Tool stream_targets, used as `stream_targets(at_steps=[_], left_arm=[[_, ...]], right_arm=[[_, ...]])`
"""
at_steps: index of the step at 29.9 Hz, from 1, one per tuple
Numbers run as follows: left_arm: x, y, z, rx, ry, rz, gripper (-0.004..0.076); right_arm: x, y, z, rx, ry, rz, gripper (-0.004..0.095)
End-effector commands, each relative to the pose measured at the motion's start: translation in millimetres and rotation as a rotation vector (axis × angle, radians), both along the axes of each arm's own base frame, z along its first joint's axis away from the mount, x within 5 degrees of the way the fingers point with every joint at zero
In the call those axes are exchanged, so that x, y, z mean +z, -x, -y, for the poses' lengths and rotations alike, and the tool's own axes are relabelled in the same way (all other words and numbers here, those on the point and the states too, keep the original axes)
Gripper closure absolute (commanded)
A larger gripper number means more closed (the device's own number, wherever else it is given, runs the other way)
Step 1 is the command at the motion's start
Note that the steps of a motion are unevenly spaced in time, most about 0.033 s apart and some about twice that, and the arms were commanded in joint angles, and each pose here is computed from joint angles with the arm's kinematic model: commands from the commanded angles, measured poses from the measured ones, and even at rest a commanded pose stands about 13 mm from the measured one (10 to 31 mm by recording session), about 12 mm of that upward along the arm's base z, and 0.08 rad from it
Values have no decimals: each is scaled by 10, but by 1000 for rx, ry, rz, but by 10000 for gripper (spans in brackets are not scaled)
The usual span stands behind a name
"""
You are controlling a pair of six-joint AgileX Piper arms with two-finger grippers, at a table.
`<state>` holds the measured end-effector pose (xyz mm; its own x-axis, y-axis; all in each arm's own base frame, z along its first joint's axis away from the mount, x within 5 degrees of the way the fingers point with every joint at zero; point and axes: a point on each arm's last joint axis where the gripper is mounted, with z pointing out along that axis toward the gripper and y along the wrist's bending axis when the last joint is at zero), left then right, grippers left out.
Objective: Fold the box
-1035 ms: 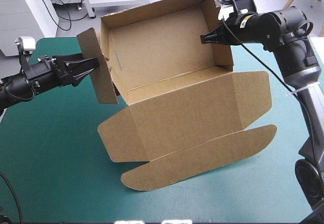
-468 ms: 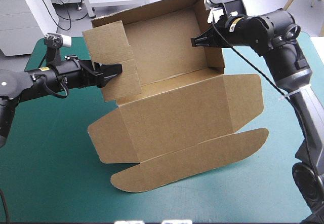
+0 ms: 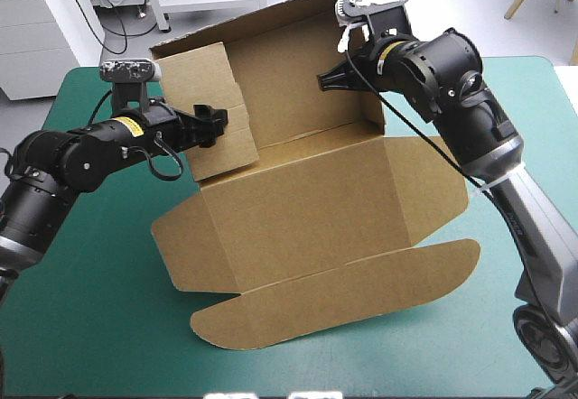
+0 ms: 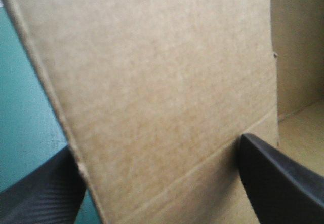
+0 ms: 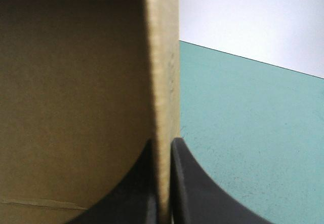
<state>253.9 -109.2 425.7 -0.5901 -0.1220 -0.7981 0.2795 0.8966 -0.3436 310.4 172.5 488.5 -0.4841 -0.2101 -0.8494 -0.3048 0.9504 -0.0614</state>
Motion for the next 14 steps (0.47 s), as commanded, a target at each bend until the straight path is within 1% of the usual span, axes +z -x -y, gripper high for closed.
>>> stream_targets(at_steps=[1, 6, 8, 11, 14], left_arm=[[146, -26, 57, 64, 65, 74, 157], [40, -139, 103, 87, 84, 26, 158], [25, -166, 113, 98, 99, 22, 174], [25, -195, 117, 119, 128, 26, 246], [10, -227, 132, 127, 150, 22, 363]], right_arm=[[315, 202, -1, 17, -78, 149, 912], [332, 265, -91, 17, -57, 176, 912], [332, 270, -98, 20, -56, 176, 912], [331, 270, -98, 19, -55, 175, 912], [328, 271, -98, 19, -55, 172, 912]])
